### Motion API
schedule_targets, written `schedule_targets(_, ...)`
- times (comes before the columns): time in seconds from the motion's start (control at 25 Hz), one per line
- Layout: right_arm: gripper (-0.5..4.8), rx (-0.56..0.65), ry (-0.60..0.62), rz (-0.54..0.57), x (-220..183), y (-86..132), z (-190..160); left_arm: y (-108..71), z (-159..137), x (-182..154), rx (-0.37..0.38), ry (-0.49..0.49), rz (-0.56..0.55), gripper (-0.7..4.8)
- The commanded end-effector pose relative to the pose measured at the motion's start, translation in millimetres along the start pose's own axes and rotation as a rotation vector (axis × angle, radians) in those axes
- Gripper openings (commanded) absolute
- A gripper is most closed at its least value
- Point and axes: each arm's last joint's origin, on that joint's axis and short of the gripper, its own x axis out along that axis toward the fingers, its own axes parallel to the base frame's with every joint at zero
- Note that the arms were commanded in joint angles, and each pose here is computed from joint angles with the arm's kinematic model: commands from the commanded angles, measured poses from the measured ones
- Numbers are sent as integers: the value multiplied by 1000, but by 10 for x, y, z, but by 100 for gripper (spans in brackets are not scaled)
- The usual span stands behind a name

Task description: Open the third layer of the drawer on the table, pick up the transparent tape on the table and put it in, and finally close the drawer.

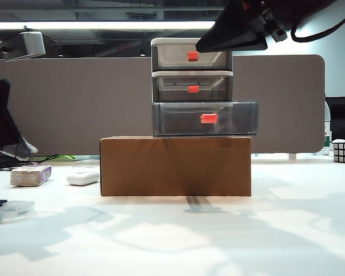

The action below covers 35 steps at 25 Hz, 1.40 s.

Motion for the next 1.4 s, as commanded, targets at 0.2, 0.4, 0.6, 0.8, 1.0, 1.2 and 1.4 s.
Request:
schedule_targets(0.2, -1, 8, 23, 8, -10, 8, -9, 107, -37, -20, 225, -132, -133, 249)
schedule_targets(0.4, -1, 20, 50, 11, -11, 12, -40, 515, -309, -184, 86, -301, -180, 362)
schedule_targets(0.6, -1, 20, 49, 11, -11, 12, -38, 742, -535, -98, -23, -370, -244, 462)
schedule_targets(0.8, -1, 24, 57, 26, -7, 14, -59, 802, -651, 212, -46, -294, -301, 467)
schedule_targets(1.0, -1, 22, 61, 26, -8, 15, -68, 816, -783, 449, 5, -250, -346, 467)
schedule_targets(1.2, -1, 22, 61, 26, -8, 15, -68, 846, -812, 572, 31, -254, -343, 467)
schedule_targets(1.4, -1, 22, 61, 26, -8, 15, -69, 772, -817, 726, 94, -216, -370, 467)
